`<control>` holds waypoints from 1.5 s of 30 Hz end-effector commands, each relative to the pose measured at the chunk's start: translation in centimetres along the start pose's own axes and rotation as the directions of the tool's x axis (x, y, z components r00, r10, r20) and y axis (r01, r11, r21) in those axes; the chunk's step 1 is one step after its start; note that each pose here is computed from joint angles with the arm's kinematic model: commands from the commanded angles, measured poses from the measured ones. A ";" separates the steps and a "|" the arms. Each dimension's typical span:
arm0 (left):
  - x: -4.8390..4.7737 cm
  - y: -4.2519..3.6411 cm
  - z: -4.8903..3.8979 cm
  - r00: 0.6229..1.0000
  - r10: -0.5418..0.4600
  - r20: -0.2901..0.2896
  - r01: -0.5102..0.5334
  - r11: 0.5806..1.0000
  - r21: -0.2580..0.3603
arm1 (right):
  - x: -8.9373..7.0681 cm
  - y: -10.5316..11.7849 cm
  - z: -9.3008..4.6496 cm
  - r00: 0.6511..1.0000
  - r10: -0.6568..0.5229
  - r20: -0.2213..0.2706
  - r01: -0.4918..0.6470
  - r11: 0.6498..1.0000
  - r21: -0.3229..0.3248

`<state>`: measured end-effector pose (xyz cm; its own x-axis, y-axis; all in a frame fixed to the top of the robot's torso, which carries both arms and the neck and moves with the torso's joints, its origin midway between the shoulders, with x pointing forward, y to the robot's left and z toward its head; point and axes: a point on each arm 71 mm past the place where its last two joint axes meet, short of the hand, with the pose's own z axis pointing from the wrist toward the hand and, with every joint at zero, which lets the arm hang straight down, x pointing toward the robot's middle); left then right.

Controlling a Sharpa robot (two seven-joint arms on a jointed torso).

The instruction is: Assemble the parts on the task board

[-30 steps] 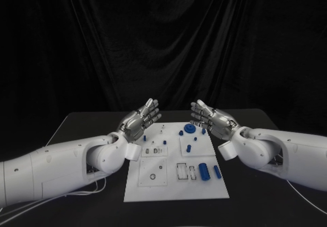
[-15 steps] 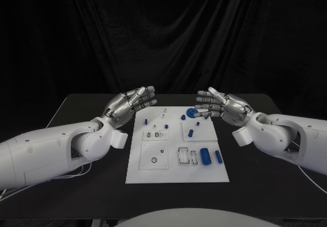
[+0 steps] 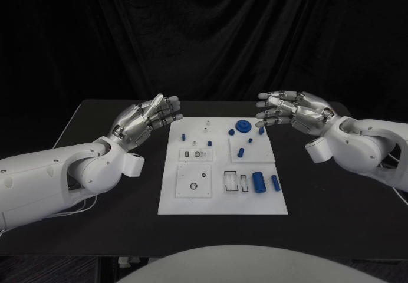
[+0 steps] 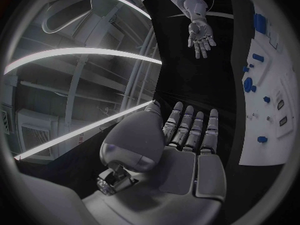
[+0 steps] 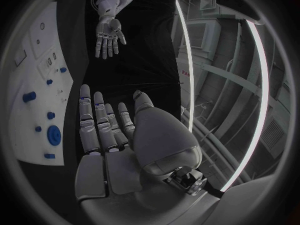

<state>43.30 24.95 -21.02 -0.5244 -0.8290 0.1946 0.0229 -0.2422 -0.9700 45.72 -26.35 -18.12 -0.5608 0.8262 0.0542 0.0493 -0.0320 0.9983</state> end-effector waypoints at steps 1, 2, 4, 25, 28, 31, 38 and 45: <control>-0.09 -1.33 -0.29 1.000 0.019 0.006 -0.020 0.991 0.135 | -0.2 1.1 0.0 0.967 -0.256 -0.005 0.256 0.967 -0.003; -0.18 -1.41 -0.40 1.000 0.021 0.010 -0.022 0.990 0.136 | -0.3 1.5 0.1 0.954 -0.301 -0.005 0.301 0.954 -0.003; -0.33 -1.59 -0.62 1.000 0.026 0.018 -0.028 0.990 0.138 | -0.3 2.4 0.3 0.920 -0.392 -0.011 0.392 0.920 -0.001; 0.42 -4.35 -1.91 0.999 0.026 0.032 -0.032 0.983 0.182 | 2.8 9.6 5.7 -0.036 -0.995 -0.092 0.999 -0.036 -0.002; 0.32 -4.67 -2.23 0.999 0.004 0.047 -0.013 0.984 0.180 | 3.3 10.0 6.4 -0.129 -0.988 -0.087 0.992 -0.129 -0.002; 0.24 -4.91 -2.54 0.998 -0.011 0.061 0.000 0.984 0.181 | 3.7 10.2 6.9 -0.191 -0.978 -0.087 0.982 -0.191 -0.002; 0.44 -5.28 -2.98 0.997 -0.030 0.069 0.017 0.983 0.184 | 4.3 10.3 7.5 -0.278 -0.955 -0.101 0.960 -0.279 0.000; 0.95 -5.41 -3.16 0.997 -0.044 0.057 0.033 0.983 0.183 | 4.5 10.1 7.2 -0.296 -0.948 -0.114 0.955 -0.298 -0.003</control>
<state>40.12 26.85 -17.07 -0.4788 -0.8475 0.2294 0.0544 -0.2894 -0.9557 49.62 -18.66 -7.94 0.0046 -0.2226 -0.9749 -0.5834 0.7912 -0.1834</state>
